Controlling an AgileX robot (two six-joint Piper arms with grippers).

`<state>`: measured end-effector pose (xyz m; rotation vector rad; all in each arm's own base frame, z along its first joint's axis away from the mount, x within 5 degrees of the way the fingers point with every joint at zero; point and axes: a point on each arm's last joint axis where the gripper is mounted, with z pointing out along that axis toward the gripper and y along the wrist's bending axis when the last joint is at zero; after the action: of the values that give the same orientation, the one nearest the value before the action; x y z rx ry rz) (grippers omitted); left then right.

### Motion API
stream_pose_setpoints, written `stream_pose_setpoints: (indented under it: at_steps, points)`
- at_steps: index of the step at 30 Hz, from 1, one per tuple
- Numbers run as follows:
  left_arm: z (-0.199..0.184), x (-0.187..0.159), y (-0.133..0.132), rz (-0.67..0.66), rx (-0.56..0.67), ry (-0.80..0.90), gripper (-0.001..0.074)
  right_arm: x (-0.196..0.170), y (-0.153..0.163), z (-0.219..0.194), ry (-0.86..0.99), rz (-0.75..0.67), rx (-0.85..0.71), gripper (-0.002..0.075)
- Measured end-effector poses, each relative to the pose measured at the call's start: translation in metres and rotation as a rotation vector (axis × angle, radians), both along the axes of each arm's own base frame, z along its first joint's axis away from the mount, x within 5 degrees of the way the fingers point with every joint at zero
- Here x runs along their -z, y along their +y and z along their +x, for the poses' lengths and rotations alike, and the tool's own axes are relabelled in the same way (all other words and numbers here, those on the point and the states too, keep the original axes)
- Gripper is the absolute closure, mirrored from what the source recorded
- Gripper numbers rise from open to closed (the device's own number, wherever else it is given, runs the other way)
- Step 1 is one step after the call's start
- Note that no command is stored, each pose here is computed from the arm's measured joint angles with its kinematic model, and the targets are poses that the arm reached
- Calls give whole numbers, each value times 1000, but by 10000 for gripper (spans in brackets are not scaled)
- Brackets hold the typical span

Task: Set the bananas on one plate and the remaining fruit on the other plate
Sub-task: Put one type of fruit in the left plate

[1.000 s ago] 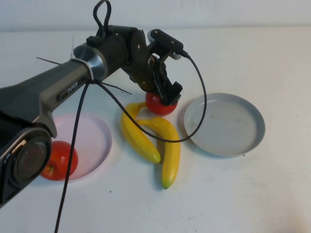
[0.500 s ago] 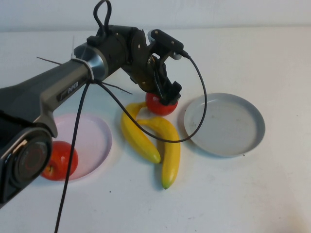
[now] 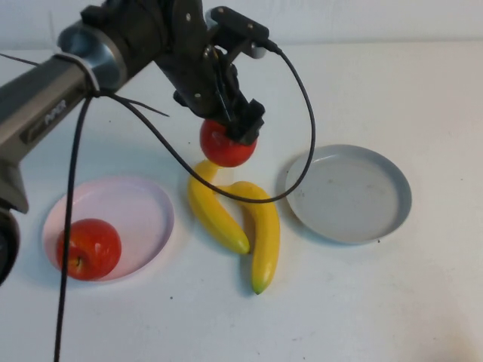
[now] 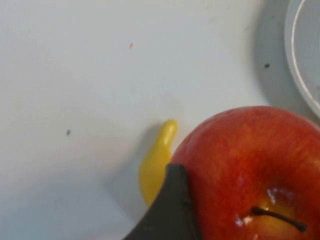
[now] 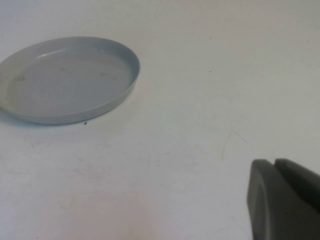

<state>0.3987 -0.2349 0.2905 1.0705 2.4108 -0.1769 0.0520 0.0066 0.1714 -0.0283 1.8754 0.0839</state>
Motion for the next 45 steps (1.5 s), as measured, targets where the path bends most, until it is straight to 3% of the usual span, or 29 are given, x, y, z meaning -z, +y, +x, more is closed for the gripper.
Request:
stream_pose_setpoints:
  at_steps: [8, 16, 20, 24, 28, 40, 42, 45]
  points:
    - [-2, -5, 60, 114, -236, 144, 150, 0, 0, 0, 0, 0, 0, 743]
    - [-27, 29, 96, 236, -304, 224, 150, 0, 0, 0, 0, 0, 0, 743]
    - [-31, 36, 101, 248, -300, 226, 147, 0, 0, 0, 0, 0, 0, 743]
    - [-30, 35, 104, 251, -320, 214, 69, 0, 0, 0, 0, 0, 0, 743]
    - [-32, 29, 106, 246, -373, 206, 66, 0, 0, 0, 0, 0, 0, 743]
    - [-71, -39, 109, 193, -390, 67, 67, 0, 0, 0, 0, 0, 0, 743]
    - [-87, -59, 109, 134, -380, 14, 100, 0, 0, 0, 0, 0, 0, 743]
    - [-115, -84, 118, 50, -377, -63, 299, 0, 0, 0, 0, 0, 0, 743]
